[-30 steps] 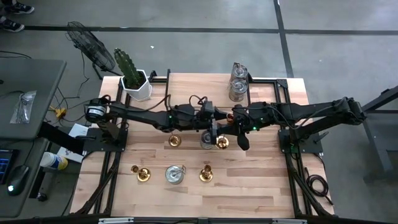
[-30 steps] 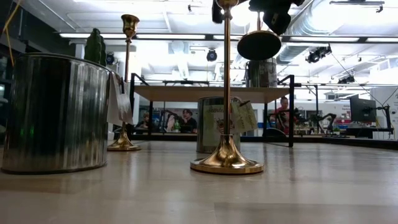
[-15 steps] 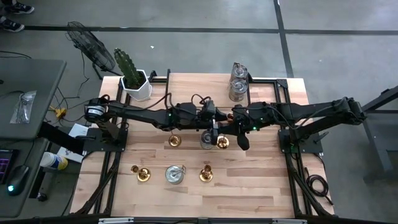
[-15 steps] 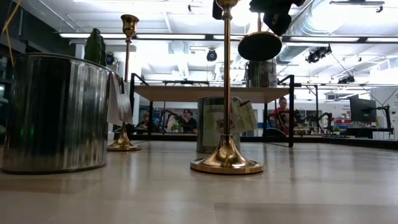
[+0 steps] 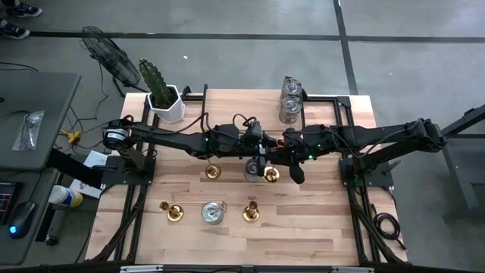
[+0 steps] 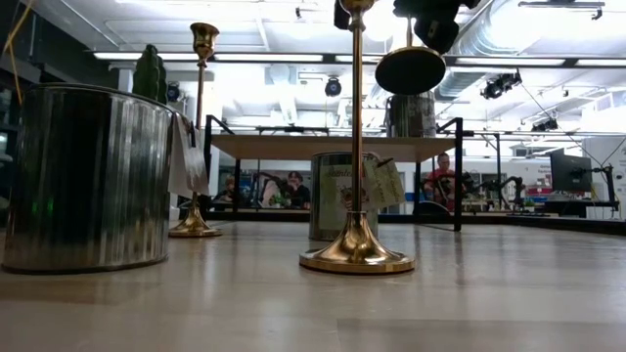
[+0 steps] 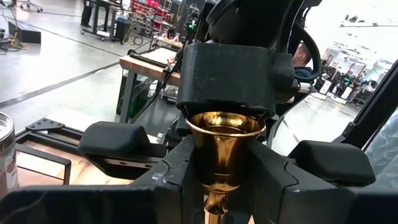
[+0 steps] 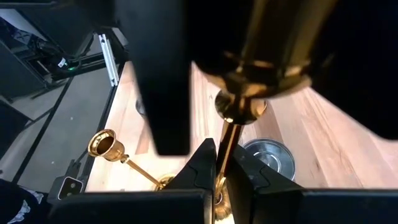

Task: Pick & Place candle stick holders
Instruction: Put the gold candle holder on the shelf

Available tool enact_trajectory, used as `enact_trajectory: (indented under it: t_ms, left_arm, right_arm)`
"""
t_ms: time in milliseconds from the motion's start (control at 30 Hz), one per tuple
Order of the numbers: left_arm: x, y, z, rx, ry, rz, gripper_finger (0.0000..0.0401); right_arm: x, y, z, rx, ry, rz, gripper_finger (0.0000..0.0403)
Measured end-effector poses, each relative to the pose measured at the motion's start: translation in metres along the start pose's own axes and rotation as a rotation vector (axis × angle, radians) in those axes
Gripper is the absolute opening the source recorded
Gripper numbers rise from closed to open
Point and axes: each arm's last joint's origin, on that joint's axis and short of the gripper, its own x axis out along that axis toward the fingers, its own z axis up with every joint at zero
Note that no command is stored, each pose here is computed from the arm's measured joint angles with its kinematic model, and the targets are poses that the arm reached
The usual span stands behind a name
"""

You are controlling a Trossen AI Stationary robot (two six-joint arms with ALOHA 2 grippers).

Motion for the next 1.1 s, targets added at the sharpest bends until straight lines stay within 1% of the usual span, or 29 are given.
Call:
enact_trajectory:
  t_ms: [133, 300, 467, 600, 700, 900, 1000, 1100]
  left_arm:
    - [0.000, 0.000, 0.000, 0.000, 0.001, -0.002, 0.0099]
    - [0.000, 0.000, 0.000, -0.001, 0.002, -0.002, 0.0100]
    - [0.000, 0.000, -0.001, 0.000, 0.004, 0.005, 0.0102]
    - [0.000, 0.000, -0.002, 0.001, 0.013, 0.008, 0.0102]
    - [0.000, 0.001, -0.002, 0.002, 0.016, 0.014, 0.0102]
    - [0.000, 0.002, -0.003, 0.020, 0.022, 0.036, 0.0103]
    - [-0.003, 0.002, -0.001, 0.058, 0.023, 0.081, 0.0103]
    - [-0.010, 0.002, 0.009, 0.100, 0.006, 0.163, 0.0103]
  right_arm:
    - [0.000, 0.000, 0.000, 0.003, 0.000, 0.000, 0.0014]
    - [0.000, 0.000, 0.000, 0.006, 0.006, 0.018, 0.0035]
    - [0.000, -0.001, -0.001, 0.004, 0.009, -0.016, 0.0058]
    - [0.000, -0.002, -0.003, 0.033, 0.037, -0.028, 0.0097]
    - [-0.001, -0.002, -0.006, 0.058, 0.061, -0.023, 0.0136]
    - [-0.011, -0.002, -0.010, 0.065, 0.109, -0.037, 0.0213]
    - [-0.020, -0.002, -0.012, 0.066, 0.120, -0.057, 0.0231]
    - [-0.032, -0.002, -0.014, 0.077, 0.124, -0.078, 0.0235]
